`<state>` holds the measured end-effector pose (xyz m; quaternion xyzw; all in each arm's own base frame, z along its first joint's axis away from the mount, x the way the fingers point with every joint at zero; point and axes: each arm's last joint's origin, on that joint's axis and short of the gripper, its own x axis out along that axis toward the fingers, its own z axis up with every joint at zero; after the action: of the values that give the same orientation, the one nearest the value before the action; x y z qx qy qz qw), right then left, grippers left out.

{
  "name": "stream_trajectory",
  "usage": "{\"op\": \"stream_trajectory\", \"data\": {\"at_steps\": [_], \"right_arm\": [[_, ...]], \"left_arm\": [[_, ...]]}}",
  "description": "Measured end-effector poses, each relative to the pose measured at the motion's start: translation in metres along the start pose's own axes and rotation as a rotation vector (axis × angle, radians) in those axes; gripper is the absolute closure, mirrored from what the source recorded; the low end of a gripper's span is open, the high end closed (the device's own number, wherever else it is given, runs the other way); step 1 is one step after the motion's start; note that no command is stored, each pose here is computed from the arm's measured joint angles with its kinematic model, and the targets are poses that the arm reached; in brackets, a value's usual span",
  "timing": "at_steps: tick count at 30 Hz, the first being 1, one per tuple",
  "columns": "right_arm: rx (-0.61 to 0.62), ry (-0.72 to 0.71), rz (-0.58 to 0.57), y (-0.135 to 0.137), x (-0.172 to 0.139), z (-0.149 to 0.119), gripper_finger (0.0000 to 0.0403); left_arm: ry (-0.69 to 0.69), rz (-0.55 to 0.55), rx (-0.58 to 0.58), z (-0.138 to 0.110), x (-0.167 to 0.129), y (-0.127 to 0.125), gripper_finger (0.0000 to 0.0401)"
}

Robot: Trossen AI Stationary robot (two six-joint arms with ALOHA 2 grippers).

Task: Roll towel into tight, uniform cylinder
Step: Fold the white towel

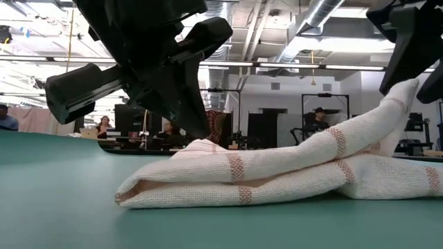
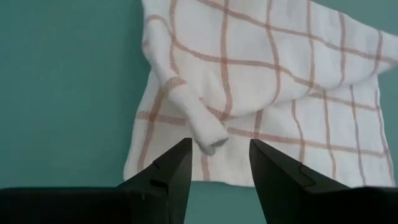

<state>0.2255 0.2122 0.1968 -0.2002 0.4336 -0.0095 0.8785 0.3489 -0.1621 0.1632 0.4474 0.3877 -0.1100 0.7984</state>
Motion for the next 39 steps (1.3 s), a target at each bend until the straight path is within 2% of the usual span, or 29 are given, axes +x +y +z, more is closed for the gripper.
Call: {"op": "stream_trajectory", "data": {"at_steps": [13, 18, 23, 28, 32, 39], "right_arm": [[-0.070, -0.037, 0.059, -0.004, 0.006, 0.010, 0.0223], [-0.063, 0.006, 0.082, -0.011, 0.011, 0.010, 0.0230], [-0.061, 0.067, 0.119, -0.012, 0.023, 0.007, 0.0285], [-0.067, 0.158, 0.124, -0.001, 0.049, -0.002, 0.0382], [-0.045, 0.193, 0.094, 0.011, 0.059, -0.010, 0.0382], [-0.051, 0.159, 0.072, 0.017, 0.048, -0.011, 0.0393]], "left_arm": [[0.004, 0.005, 0.020, 0.000, 0.000, 0.000, 0.0399], [0.019, 0.024, 0.023, -0.001, 0.000, 0.001, 0.0399], [0.020, 0.026, 0.025, -0.001, 0.000, 0.000, 0.0399], [0.026, 0.021, 0.020, -0.001, 0.000, 0.000, 0.0399], [0.030, 0.014, 0.025, -0.002, 0.000, -0.001, 0.0399], [0.038, 0.009, 0.039, -0.003, 0.000, -0.001, 0.0399]]}}
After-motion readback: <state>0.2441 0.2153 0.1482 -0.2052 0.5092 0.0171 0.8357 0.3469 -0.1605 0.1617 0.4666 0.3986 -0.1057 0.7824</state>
